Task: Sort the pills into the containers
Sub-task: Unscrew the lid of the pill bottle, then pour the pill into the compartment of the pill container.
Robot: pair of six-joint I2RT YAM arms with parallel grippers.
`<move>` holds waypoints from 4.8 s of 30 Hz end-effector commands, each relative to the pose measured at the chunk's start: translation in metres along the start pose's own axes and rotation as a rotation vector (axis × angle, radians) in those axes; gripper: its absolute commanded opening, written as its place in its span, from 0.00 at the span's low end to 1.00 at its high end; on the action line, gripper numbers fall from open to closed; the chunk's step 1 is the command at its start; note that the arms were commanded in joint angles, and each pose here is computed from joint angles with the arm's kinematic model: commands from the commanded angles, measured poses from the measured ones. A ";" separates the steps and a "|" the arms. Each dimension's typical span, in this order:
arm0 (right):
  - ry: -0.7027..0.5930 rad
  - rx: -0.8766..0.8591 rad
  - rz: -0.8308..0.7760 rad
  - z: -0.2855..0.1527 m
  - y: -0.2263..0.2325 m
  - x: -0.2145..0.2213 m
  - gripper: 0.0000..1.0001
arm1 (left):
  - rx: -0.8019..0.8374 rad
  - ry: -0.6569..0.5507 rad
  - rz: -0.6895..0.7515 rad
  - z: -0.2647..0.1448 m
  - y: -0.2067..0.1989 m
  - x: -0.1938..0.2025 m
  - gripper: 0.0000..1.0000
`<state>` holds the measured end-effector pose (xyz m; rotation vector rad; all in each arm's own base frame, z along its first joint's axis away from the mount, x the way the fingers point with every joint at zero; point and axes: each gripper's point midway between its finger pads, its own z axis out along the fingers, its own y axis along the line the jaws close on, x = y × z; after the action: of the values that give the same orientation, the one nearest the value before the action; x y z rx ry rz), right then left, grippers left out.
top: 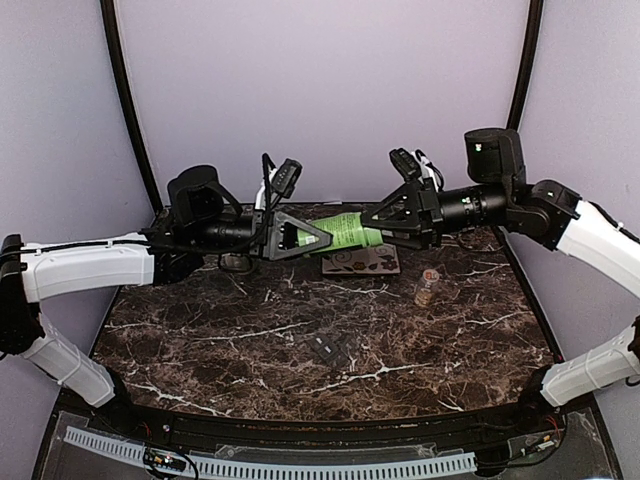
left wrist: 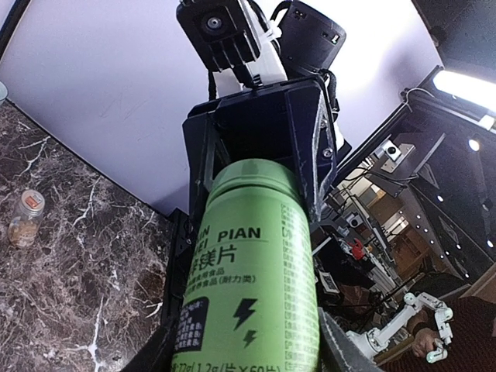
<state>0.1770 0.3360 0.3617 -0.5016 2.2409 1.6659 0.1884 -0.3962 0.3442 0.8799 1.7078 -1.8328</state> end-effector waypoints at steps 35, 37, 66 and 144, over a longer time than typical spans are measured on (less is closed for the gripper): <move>-0.133 0.058 -0.703 -0.028 0.024 -0.013 0.44 | 0.061 -0.048 -0.042 -0.007 -0.016 -0.005 0.00; -0.141 0.065 -0.701 -0.029 0.023 -0.014 0.44 | 0.055 -0.052 -0.040 -0.007 -0.014 -0.005 0.00; -0.209 0.194 -0.579 -0.032 -0.024 -0.010 0.43 | -0.035 -0.121 -0.138 -0.032 0.026 0.060 0.00; -0.082 0.267 -0.167 0.024 -0.199 0.087 0.38 | -0.239 -0.139 -0.288 -0.033 0.122 0.212 0.00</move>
<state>0.1861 0.2944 0.1414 -0.5255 2.2939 1.2357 0.1321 -0.3548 0.0939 0.4114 2.0581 -1.7660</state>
